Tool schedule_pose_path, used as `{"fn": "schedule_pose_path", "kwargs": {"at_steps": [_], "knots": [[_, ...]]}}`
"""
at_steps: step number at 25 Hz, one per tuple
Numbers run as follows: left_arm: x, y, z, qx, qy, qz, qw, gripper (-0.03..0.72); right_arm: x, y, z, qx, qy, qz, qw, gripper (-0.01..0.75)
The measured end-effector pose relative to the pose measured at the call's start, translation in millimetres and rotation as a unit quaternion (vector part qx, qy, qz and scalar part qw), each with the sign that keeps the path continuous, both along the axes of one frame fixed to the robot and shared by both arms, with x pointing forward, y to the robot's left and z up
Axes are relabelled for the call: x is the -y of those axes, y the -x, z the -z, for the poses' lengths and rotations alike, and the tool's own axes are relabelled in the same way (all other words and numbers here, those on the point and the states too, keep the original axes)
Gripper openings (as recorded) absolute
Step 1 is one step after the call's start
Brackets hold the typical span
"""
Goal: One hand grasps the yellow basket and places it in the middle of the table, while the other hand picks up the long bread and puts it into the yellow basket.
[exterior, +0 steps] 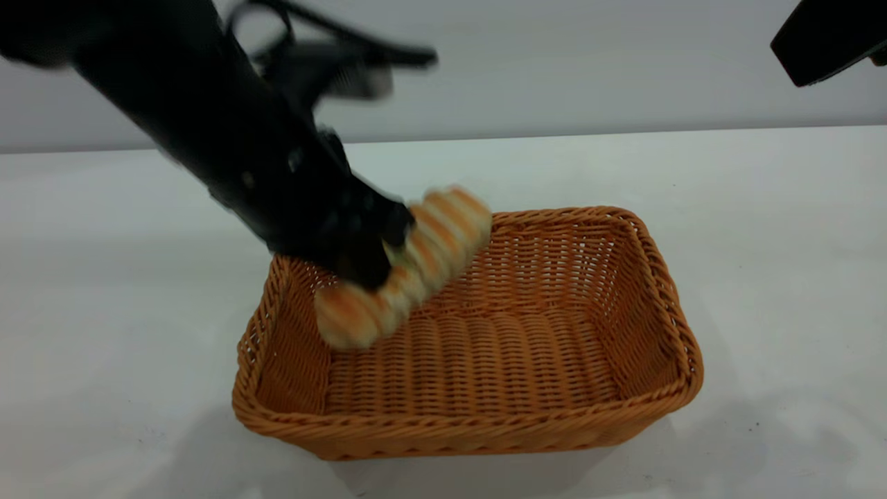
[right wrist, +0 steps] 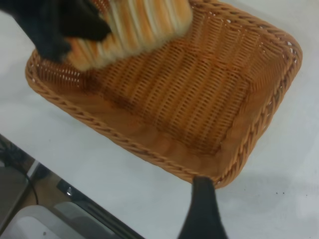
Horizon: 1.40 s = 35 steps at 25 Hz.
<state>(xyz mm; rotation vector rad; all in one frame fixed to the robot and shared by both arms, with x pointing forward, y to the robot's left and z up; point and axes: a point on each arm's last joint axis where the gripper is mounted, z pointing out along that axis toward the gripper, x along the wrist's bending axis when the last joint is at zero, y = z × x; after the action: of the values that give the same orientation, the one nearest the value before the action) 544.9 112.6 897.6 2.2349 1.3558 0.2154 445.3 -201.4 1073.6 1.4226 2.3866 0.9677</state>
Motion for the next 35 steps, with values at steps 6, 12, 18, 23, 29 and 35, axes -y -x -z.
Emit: {"fn": "schedule_pose_path", "kwargs": {"at_steps": [6, 12, 18, 23, 29, 35], "knots": [[2.5, -4.0, 31.1, 0.005, -0.024, 0.003, 1.0, 0.335, 0.2, -0.1, 0.1, 0.001, 0.002, 0.0, 1.0, 0.59], [4.8, -6.8, 11.1, 0.048, -0.014, 0.008, 0.999, 0.611, 2.9, 2.9, -2.4, 0.009, 0.014, -0.005, 1.0, 0.59], [-2.0, 6.1, -64.9, 0.111, 0.003, 0.075, 0.991, 0.593, 17.5, 29.9, -26.2, 0.053, 0.03, 0.003, 0.998, 0.59], [-34.0, 26.2, -137.8, 0.155, 0.037, 0.068, 0.985, 0.543, 33.9, 71.0, -47.5, 0.074, 0.028, 0.013, 0.997, 0.59], [-85.1, 65.3, -200.7, 0.18, 0.06, 0.036, 0.981, 0.538, 51.1, 121.2, -62.6, 0.097, 0.01, 0.019, 0.995, 0.587], [-113.3, 113.2, -214.6, 0.167, 0.058, 0.025, 0.984, 0.536, 64.5, 154.8, -68.0, 0.123, -0.003, 0.033, 0.992, 0.587]]}}
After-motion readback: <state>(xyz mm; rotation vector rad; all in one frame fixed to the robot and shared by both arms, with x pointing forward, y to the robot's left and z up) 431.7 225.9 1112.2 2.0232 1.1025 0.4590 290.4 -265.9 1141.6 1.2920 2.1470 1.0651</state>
